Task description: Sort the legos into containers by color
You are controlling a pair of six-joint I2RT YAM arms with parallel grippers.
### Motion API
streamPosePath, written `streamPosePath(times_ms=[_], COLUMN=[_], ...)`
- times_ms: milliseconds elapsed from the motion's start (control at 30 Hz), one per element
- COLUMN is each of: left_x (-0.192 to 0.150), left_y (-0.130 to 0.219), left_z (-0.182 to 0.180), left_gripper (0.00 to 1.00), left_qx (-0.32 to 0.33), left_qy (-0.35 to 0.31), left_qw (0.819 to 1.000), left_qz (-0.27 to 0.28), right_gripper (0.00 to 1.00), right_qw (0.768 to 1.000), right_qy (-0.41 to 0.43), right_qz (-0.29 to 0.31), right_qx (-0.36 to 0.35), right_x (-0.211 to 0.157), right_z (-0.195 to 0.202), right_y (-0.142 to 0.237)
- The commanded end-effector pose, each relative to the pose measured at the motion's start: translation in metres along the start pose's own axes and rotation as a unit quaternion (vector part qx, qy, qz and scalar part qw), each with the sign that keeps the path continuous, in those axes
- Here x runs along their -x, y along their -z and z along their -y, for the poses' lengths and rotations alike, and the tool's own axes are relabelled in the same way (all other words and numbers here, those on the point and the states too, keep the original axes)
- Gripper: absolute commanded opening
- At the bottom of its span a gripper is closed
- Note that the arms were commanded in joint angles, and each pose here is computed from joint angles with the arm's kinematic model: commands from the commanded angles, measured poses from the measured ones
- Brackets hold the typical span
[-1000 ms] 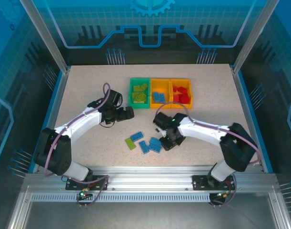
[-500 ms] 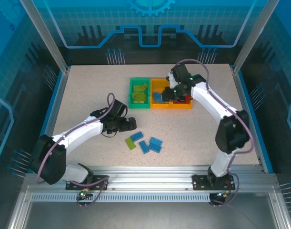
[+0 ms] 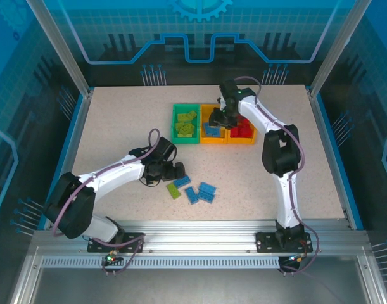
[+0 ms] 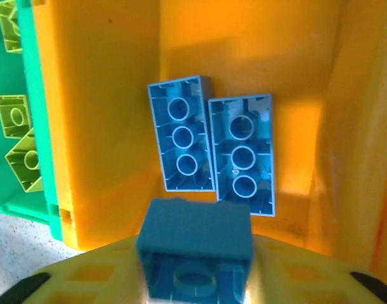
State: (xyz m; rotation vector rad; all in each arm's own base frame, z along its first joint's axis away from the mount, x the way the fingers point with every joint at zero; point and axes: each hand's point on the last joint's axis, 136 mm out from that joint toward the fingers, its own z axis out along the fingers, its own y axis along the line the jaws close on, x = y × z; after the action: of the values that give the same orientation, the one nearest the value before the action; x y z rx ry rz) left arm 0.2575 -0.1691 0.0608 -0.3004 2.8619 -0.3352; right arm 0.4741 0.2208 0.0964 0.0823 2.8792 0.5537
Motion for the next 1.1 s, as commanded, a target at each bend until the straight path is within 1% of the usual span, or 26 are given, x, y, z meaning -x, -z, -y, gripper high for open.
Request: streamPosePath(times_ms=[0,67,167,233,300,367,467,567,700,833,933,1067], left_x=[-0.008,-0.011,-0.016,-0.022,-0.028,-0.032,-0.036,-0.041,-0.045,-0.045,-0.047,-0.046], left_y=[-0.002,-0.001,-0.001,-0.001,0.001,0.006,0.013,0.018,0.02,0.025,0.024,0.023], left_z=[-0.001,-0.001,-0.002,-0.004,-0.007,-0.012,-0.025,-0.038,-0.051,-0.059,-0.061,-0.059], left_gripper=[0.99,0.99,0.99,0.99,0.99,0.99,0.99,0.99,0.99,0.99,0.99,0.99], left_qx=[0.004,0.005,0.005,0.005,0.003,0.001,0.011,0.019,0.027,0.028,0.028,0.024], left_qy=[0.019,0.027,0.045,0.051,0.06,0.071,0.084,0.093,0.105,0.114,0.116,0.114], left_qw=[1.0,0.999,0.999,0.998,0.998,0.997,0.996,0.995,0.994,0.993,0.993,0.993], left_qz=[-0.019,-0.022,-0.03,-0.035,-0.035,-0.029,-0.017,-0.013,-0.013,-0.005,-0.006,-0.007], right_gripper=[0.49,0.52,0.63,0.63,0.63,0.62,0.62,0.59,0.52,0.51,0.5,0.47], right_qw=[1.0,1.0,1.0,0.999,0.996,0.988,0.977,0.967,0.963,0.96,0.959,0.953], right_qy=[-0.014,-0.011,0.003,0.03,0.081,0.148,0.212,0.254,0.26,0.261,0.253,0.265], right_qz=[-0.006,-0.005,0.0,0.009,0.02,0.017,-0.004,-0.028,-0.065,-0.102,-0.128,-0.146], right_qx=[0.015,0.016,0.025,0.032,0.03,0.033,0.024,0.011,0.023,0.025,0.019,0.006], right_x=[0.003,0.003,0.001,-0.003,-0.012,-0.033,-0.071,-0.107,-0.148,-0.186,-0.205,-0.223], right_z=[-0.006,-0.007,-0.014,-0.025,-0.038,-0.056,-0.067,-0.07,-0.079,-0.087,-0.09,-0.097], right_y=[0.006,0.007,0.015,0.025,0.036,0.043,0.042,0.035,0.02,0.001,-0.016,-0.032])
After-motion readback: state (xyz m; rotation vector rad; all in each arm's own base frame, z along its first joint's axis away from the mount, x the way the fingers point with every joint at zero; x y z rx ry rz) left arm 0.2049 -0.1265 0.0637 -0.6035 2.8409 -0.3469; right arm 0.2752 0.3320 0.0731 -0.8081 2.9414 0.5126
